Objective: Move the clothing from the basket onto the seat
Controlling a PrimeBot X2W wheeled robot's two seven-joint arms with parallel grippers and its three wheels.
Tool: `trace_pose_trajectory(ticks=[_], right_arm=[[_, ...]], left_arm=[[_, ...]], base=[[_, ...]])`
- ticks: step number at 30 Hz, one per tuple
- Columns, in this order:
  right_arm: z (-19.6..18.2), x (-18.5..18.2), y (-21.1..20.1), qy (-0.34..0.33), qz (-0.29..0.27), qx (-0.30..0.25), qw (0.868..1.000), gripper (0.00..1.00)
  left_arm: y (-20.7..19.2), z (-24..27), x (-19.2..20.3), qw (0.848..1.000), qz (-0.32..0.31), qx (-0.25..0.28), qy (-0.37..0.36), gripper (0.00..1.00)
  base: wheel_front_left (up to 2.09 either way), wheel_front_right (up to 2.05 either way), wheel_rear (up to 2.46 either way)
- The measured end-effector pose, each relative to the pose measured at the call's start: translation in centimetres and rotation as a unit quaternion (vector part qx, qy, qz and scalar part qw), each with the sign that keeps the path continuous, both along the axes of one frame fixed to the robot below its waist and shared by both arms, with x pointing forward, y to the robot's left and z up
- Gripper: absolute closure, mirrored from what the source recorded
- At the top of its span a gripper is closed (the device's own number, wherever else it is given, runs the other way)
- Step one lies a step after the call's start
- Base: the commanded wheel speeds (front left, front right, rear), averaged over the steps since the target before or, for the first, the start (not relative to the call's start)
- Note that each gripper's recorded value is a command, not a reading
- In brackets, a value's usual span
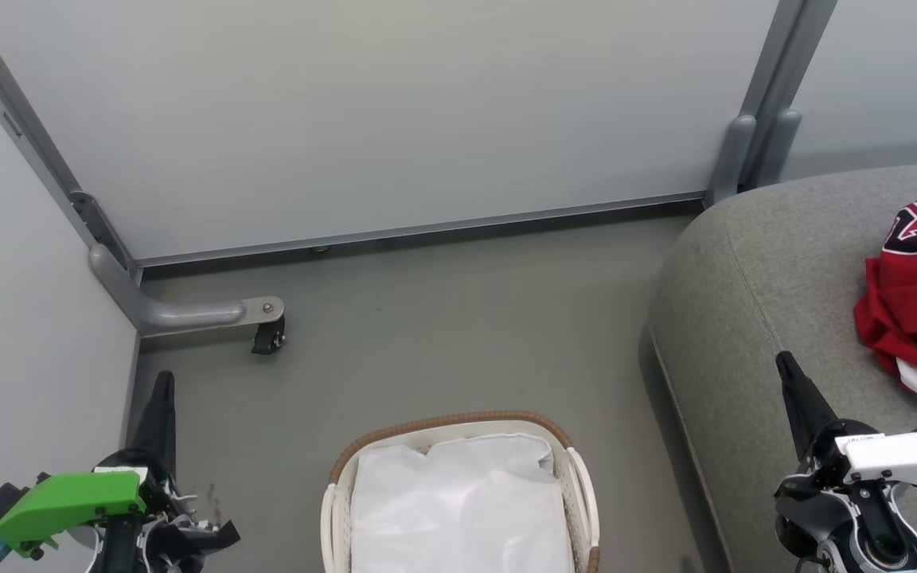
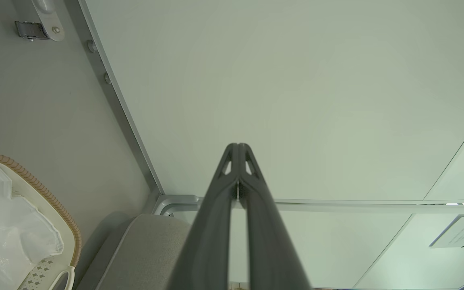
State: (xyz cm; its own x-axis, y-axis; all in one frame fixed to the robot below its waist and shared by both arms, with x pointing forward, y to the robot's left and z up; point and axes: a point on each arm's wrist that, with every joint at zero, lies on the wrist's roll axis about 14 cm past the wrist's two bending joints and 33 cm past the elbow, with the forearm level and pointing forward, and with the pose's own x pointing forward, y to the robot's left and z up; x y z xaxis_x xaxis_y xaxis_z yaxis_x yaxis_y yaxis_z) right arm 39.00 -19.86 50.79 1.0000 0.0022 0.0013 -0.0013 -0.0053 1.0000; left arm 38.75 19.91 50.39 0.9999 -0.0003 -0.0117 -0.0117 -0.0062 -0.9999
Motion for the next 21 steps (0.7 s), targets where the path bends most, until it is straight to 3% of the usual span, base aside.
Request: trace_pose_trajectory(ticks=[21], right_arm=[[0.00,0.00,0.00,0.000,0.000,0.000,1.000,1.00]], left_arm=[[0.00,0.01,0.00,1.000,0.000,0.000,0.000,1.00]], base=[[0.00,0.00,0.00]])
